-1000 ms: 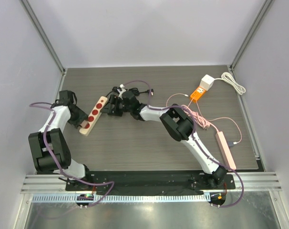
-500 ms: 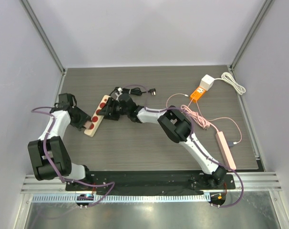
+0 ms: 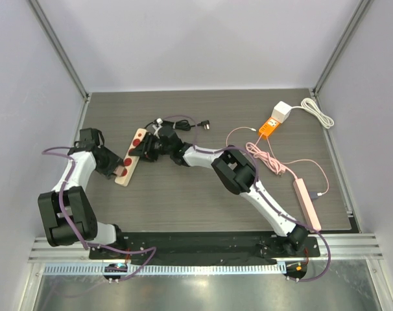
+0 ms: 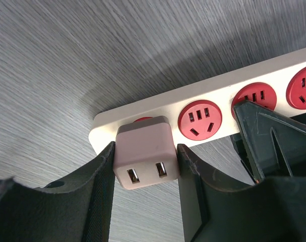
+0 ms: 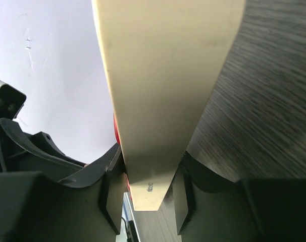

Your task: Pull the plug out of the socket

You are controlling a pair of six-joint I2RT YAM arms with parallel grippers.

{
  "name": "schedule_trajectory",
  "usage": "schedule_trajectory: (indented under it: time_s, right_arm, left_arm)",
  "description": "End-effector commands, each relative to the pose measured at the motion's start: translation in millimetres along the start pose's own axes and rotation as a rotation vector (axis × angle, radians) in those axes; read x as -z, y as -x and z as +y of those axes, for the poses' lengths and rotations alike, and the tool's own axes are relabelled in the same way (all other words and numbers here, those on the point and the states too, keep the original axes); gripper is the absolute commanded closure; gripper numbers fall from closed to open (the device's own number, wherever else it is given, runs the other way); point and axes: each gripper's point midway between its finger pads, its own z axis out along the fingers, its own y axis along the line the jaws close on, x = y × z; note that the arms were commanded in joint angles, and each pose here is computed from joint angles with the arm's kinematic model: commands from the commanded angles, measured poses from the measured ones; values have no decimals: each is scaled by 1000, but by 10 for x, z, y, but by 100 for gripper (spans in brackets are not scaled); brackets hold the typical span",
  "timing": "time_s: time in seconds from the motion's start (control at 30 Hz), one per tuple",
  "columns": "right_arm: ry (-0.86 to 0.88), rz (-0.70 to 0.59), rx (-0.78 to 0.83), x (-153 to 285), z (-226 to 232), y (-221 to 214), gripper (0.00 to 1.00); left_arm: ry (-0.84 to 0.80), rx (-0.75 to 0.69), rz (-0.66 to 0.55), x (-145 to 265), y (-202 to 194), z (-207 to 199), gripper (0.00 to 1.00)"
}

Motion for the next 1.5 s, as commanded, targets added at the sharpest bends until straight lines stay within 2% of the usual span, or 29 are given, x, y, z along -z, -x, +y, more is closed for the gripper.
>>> schedule_trajectory:
  time_s: [0.0, 0.13, 0.2, 0.43, 0.67, 0.8, 0.93, 1.17, 1.33, 1.47]
  right_arm:
    - [-142, 0, 70, -77, -405, -118, 83]
    - [-189, 6, 99, -68, -503, -196, 96]
    - [-205, 5, 103, -71, -556, -200, 99]
    - [-309, 6, 77, -6, -883, -94, 99]
    - [-324, 22, 82, -10, -978, -116, 99]
    - [-320, 34, 43, -27, -1090, -155, 99]
    - [-232, 46, -32, -19, -1093, -204, 99]
    - [-234, 42, -41, 41, -1084, -136, 99]
    - [-269, 43, -50, 35, -1149, -134, 99]
    - [-305, 24, -34, 47, -1151, -73, 99]
  left_arm:
    - [-118, -51, -43, 292, 102, -273, 100]
    - [-139, -43, -44, 403, 109, -328, 100]
    - [-168, -22, -24, 432, 75, -388, 100]
    - [-170, 29, -72, 555, 155, -359, 100]
    - [-159, 25, -129, 670, 230, -306, 100]
    - [-144, 16, -107, 623, 196, -259, 100]
    - [-157, 36, -100, 564, 252, -221, 100]
    - [-214, 95, -53, 530, 333, -161, 100]
    - [-231, 61, -53, 606, 351, -203, 100]
    - [-169, 13, -124, 726, 407, -97, 100]
